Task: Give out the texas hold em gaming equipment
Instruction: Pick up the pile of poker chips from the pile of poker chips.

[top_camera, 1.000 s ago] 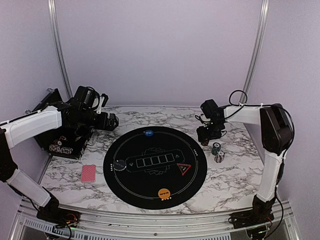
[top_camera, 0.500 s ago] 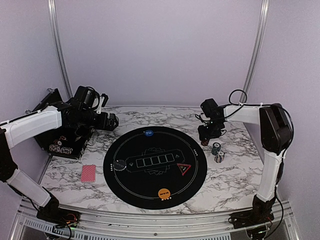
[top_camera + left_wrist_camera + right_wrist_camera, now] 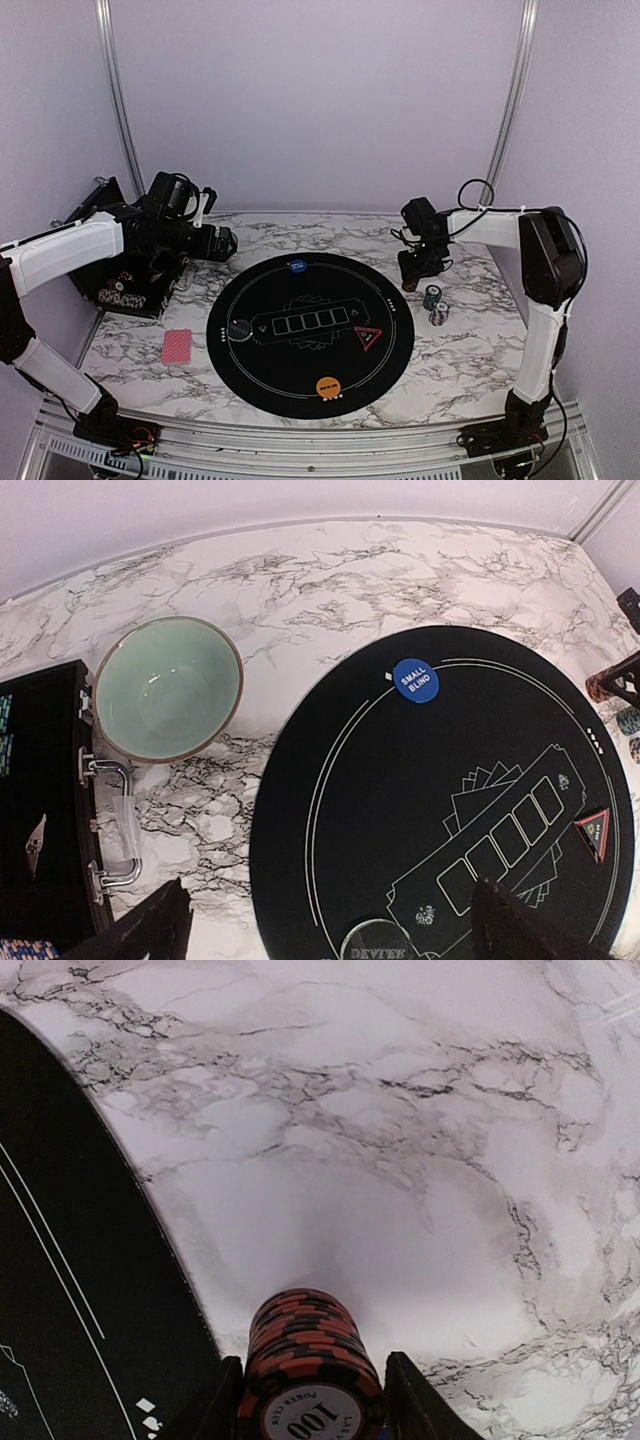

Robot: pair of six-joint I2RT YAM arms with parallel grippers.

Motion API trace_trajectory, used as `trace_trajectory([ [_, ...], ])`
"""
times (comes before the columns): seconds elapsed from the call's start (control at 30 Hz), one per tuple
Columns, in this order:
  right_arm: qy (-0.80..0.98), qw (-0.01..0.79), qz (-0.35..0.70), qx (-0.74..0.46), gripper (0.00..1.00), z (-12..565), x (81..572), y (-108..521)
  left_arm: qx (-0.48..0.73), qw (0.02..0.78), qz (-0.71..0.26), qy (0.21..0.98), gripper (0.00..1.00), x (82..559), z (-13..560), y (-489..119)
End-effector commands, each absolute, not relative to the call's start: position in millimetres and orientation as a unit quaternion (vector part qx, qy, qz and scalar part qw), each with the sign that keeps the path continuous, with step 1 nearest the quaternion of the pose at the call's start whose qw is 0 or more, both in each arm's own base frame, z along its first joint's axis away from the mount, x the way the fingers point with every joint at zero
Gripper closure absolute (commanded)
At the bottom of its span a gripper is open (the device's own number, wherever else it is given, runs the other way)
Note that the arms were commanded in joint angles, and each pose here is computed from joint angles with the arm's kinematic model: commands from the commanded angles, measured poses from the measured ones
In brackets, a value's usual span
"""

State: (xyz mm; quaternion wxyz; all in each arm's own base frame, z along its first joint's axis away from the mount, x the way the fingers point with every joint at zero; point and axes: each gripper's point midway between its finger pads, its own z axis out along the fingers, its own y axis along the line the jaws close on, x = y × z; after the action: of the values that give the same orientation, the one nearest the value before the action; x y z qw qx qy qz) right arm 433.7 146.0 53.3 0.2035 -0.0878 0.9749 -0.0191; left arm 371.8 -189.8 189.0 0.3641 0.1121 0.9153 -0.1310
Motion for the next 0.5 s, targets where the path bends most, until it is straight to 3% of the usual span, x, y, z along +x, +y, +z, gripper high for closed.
trace_trajectory([
  [0.0, 0.973, 0.216, -0.026, -0.076, 0.56, 63.5, 444.7, 141.8, 0.113, 0.381, -0.130, 0.908, 0.01, 372.0, 198.9, -186.0],
  [0.47, 0.973, 0.214, -0.023, -0.083, 0.67, 62.7, 443.8, 150.3, 0.113, 0.382, -0.130, 0.908, 0.01, 371.9, 199.6, -186.0],
])
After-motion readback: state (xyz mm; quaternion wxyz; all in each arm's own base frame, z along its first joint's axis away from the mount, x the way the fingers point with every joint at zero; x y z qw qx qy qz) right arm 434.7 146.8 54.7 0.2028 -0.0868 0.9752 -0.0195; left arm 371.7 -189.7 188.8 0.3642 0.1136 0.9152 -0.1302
